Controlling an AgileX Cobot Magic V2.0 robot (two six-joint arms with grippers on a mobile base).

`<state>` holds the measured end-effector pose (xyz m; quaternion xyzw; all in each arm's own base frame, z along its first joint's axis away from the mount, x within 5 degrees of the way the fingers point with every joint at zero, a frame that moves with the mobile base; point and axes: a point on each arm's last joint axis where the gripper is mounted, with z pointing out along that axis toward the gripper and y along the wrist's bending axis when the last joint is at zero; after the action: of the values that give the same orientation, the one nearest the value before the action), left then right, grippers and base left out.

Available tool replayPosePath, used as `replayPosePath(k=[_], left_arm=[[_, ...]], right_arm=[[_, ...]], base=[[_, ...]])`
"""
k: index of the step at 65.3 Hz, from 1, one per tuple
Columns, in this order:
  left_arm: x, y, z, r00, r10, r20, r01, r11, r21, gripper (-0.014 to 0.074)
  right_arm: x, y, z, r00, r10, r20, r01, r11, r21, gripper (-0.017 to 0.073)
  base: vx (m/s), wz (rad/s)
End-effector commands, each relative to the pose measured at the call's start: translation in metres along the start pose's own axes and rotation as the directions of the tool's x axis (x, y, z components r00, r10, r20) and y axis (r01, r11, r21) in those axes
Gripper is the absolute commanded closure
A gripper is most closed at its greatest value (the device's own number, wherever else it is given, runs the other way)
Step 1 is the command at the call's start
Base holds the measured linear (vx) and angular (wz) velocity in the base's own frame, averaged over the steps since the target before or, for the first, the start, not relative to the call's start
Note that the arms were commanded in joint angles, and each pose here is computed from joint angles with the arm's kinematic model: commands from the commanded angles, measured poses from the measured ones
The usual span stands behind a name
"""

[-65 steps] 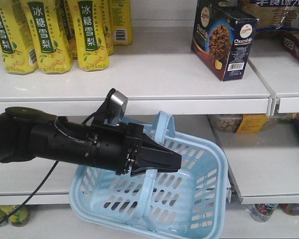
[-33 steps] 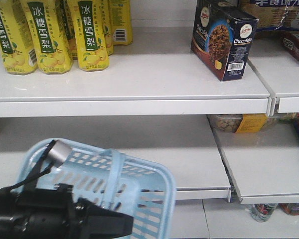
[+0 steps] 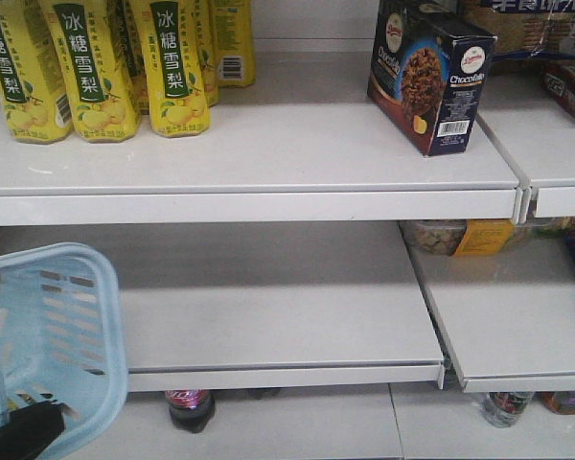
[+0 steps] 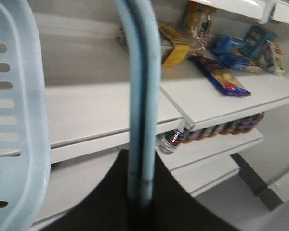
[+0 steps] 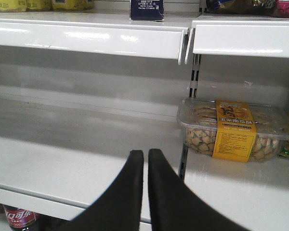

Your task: Left arm holds basket, right arm returns cookies

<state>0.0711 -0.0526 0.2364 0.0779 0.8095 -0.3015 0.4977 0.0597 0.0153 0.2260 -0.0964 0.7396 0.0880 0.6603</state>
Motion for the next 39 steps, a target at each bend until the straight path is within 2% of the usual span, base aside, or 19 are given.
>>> replayPosePath(k=[1, 6, 10, 23, 30, 39], left_arm=[[-0.007, 0.007, -0.008, 0.986, 0.059, 0.155, -0.050, 0.997, -0.062, 0.0599], [0.001, 0.015, -0.010, 0.978, 0.128, 0.166, -0.107, 0.986, -0.128, 0.0599], [0.008, 0.022, -0.011, 0.974, 0.141, 0.177, -0.110, 0.978, -0.175, 0.0599], [0.024, 0.041, -0.019, 0.942, 0.146, 0.303, -0.038, 0.941, -0.335, 0.0599], [0.032, 0.049, -0.023, 0.917, 0.157, 0.368, 0.009, 0.911, -0.412, 0.0599], [0.032, 0.051, -0.030, 0.897, 0.186, 0.402, 0.035, 0.875, -0.483, 0.0599]], right_arm=[[-0.016, 0.000, -0.001, 0.995, -0.011, 0.096, 0.012, 1.000, -0.002, 0.0570], [-0.016, 0.000, -0.001, 0.995, -0.011, 0.096, 0.012, 1.000, -0.002, 0.0570], [-0.016, 0.000, -0.001, 0.995, -0.011, 0.096, 0.012, 1.000, -0.002, 0.0570], [-0.016, 0.000, -0.001, 0.995, -0.011, 0.095, 0.012, 1.000, -0.002, 0.0570], [-0.016, 0.000, -0.001, 0.995, -0.011, 0.095, 0.012, 1.000, -0.002, 0.0570], [-0.016, 0.000, -0.001, 0.995, -0.011, 0.095, 0.012, 1.000, -0.002, 0.0570]], base=[[0.00, 0.00], [0.00, 0.00], [0.00, 0.00], [0.00, 0.00], [0.00, 0.00], [0.00, 0.00]])
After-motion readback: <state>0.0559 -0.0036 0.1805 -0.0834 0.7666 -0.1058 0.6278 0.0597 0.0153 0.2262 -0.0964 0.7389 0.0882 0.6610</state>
